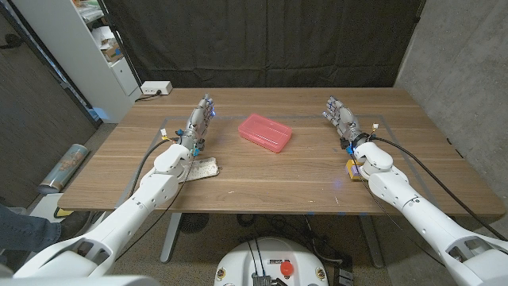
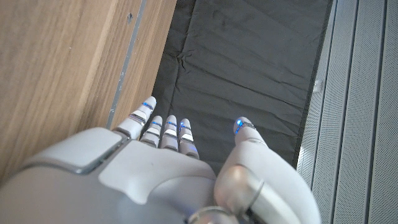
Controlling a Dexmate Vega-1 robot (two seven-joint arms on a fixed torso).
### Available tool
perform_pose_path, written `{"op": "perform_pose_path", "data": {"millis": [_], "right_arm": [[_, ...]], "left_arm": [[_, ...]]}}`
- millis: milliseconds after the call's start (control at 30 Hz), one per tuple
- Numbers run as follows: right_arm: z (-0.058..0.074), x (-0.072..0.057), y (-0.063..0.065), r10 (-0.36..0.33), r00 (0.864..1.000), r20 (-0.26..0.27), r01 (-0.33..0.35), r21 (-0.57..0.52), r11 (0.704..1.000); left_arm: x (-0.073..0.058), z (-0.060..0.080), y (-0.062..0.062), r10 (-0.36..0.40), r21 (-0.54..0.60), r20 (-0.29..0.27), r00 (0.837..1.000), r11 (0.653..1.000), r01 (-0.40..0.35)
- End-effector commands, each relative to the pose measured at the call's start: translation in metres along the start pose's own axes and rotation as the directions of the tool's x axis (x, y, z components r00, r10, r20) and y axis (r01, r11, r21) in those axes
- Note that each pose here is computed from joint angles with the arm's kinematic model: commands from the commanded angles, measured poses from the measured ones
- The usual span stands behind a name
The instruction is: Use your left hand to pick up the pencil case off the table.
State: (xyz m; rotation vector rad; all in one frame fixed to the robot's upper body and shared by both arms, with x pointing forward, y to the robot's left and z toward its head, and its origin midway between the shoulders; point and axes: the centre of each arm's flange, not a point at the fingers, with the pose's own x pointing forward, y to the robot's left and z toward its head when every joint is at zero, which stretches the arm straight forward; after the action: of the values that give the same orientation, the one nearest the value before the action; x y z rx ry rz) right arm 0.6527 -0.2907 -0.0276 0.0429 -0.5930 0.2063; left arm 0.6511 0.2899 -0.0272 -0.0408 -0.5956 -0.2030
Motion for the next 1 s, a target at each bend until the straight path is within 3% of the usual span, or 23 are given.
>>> {"op": "perform_pose_path", "data": {"millis": [33,233,567,900,1000], "right_arm": [[0.000,0.000,-0.001,0.002,1.000,0.001,-0.002,0.006,1.000],[0.000,0.000,-0.001,0.002,1.000,0.001,-0.002,0.008,1.000],[-0.006,-0.003,0.004,0.000,1.000,-0.006,0.000,0.014,1.000],[-0.003,-0.005,0.004,-0.008,1.000,0.002,0.008,0.011,1.000],[-0.002,-0.006,0.004,-0.009,1.000,0.005,0.009,0.011,1.000]], "left_arm": [[-0.003,0.001,0.000,0.006,0.006,0.000,1.000,1.000,-0.006],[-0.008,-0.001,0.001,0.007,-0.001,0.003,1.000,1.000,-0.007],[-0.014,0.013,0.001,0.002,0.046,0.050,0.999,0.999,-0.005],[-0.012,0.020,-0.001,-0.009,0.084,0.057,0.998,0.996,0.004],[-0.012,0.026,-0.002,0.004,0.166,0.067,0.998,0.986,-0.015]]}}
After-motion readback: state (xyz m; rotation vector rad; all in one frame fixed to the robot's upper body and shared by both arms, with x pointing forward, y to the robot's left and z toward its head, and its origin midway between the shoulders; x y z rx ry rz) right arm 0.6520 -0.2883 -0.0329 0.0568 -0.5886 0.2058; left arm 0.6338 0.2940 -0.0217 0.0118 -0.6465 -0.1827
